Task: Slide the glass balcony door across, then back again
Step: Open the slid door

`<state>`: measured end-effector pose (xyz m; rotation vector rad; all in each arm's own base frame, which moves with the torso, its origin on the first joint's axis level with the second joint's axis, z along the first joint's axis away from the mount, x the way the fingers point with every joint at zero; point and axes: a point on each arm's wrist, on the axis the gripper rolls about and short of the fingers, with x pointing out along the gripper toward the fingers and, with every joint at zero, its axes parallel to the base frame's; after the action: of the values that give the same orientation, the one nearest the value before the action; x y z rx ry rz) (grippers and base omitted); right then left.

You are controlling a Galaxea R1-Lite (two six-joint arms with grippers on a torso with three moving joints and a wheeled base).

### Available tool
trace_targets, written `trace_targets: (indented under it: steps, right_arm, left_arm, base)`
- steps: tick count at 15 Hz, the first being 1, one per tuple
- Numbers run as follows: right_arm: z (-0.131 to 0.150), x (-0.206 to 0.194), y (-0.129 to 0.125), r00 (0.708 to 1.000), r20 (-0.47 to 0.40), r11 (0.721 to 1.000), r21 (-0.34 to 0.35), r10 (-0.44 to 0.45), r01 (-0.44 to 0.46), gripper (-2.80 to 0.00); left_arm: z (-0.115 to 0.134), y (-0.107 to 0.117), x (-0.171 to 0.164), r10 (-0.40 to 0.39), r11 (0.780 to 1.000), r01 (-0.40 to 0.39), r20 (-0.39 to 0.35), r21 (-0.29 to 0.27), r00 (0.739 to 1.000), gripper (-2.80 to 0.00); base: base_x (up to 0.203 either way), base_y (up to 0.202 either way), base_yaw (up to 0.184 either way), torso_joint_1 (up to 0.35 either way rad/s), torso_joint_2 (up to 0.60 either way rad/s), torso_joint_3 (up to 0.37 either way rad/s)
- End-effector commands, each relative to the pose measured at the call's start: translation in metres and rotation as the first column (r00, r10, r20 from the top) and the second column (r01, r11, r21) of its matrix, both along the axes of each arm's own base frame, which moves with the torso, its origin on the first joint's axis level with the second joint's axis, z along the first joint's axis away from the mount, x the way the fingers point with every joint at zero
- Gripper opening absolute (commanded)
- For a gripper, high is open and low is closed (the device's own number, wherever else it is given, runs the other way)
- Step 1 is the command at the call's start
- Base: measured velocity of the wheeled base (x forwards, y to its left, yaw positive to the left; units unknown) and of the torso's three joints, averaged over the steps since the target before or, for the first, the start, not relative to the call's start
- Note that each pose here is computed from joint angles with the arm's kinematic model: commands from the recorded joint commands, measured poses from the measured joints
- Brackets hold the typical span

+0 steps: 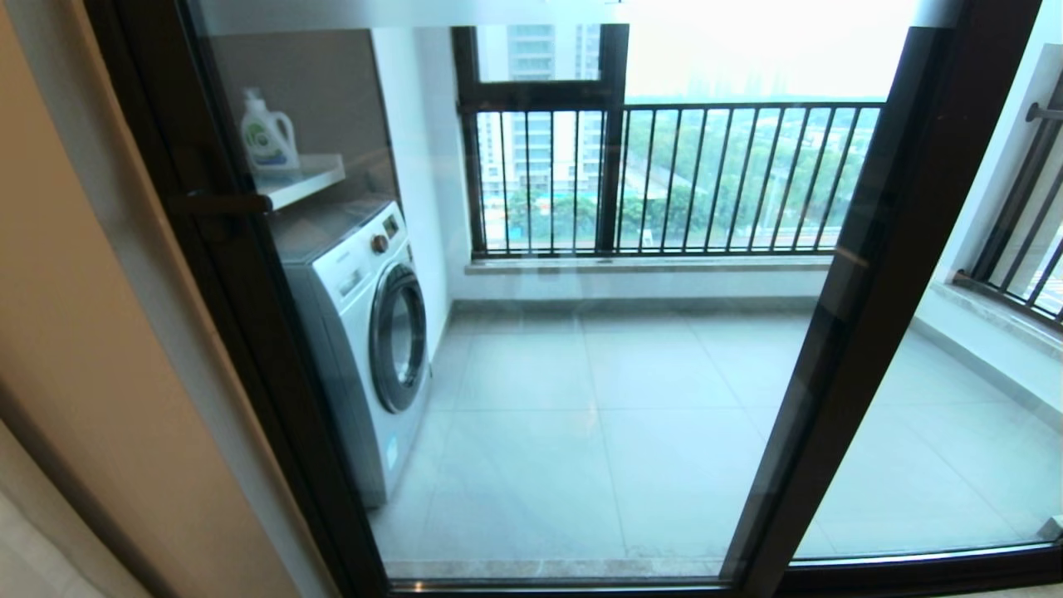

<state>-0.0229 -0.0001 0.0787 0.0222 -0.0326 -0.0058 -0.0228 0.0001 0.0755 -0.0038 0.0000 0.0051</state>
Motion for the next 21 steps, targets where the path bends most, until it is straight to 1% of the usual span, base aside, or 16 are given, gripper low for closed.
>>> trace_targets:
  steps: [1,13,16,17,18,19,20,21]
  right_arm:
    - [-0.003,0.001,0.000,1.000,-0.013,1.000,0.000,0.000,0.000,-2.80]
    - [-0.003,0.001,0.000,1.000,-0.013,1.000,0.001,0.000,0.000,-2.80]
    - [-0.003,0.001,0.000,1.000,-0.013,1.000,0.001,0.000,0.000,-2.80]
    - [-0.003,0.001,0.000,1.000,-0.013,1.000,0.001,0.000,0.000,-2.80]
    - [-0.003,0.001,0.000,1.000,-0.013,1.000,0.000,0.000,0.000,-2.80]
    - [-0.003,0.001,0.000,1.000,-0.013,1.000,0.000,0.000,0.000,-2.80]
    - [-0.003,0.001,0.000,1.000,-0.013,1.000,-0.001,0.000,0.000,-2.80]
    - [-0.003,0.001,0.000,1.000,-0.013,1.000,0.001,0.000,0.000,-2.80]
  left_arm:
    - [0.000,0.000,0.000,0.001,1.000,-0.001,-0.002,-0.001,1.000,-2.80]
    - [0.000,0.000,0.000,-0.001,1.000,0.001,-0.002,0.000,1.000,-2.80]
    - [0.000,0.000,0.001,-0.001,1.000,0.001,-0.024,0.010,1.000,-2.80]
    - [0.001,0.000,0.000,-0.001,1.000,0.001,-0.013,0.012,1.000,-2.80]
    - [0.004,0.000,-0.001,-0.001,1.000,0.000,0.008,0.011,1.000,-2.80]
    - [0.015,0.000,-0.004,-0.002,1.000,0.001,0.038,0.009,0.999,-2.80]
    - [0.033,0.000,-0.007,-0.008,1.000,0.007,0.074,0.008,0.997,-2.80]
    - [0.051,0.000,-0.006,-0.016,1.000,0.016,0.070,0.006,0.997,-2.80]
  base:
    - [0.000,0.000,0.000,0.000,0.00,0.000]
    - [0.000,0.000,0.000,0.000,0.00,0.000]
    - [0.000,0.000,0.000,0.000,0.00,0.000]
    - [0.000,0.000,0.000,0.000,0.00,0.000]
    - [0.000,0.000,0.000,0.000,0.00,0.000]
    - [0.000,0.000,0.000,0.000,0.00,0.000]
    - [0.000,0.000,0.000,0.000,0.00,0.000]
    - [0.000,0.000,0.000,0.000,0.00,0.000]
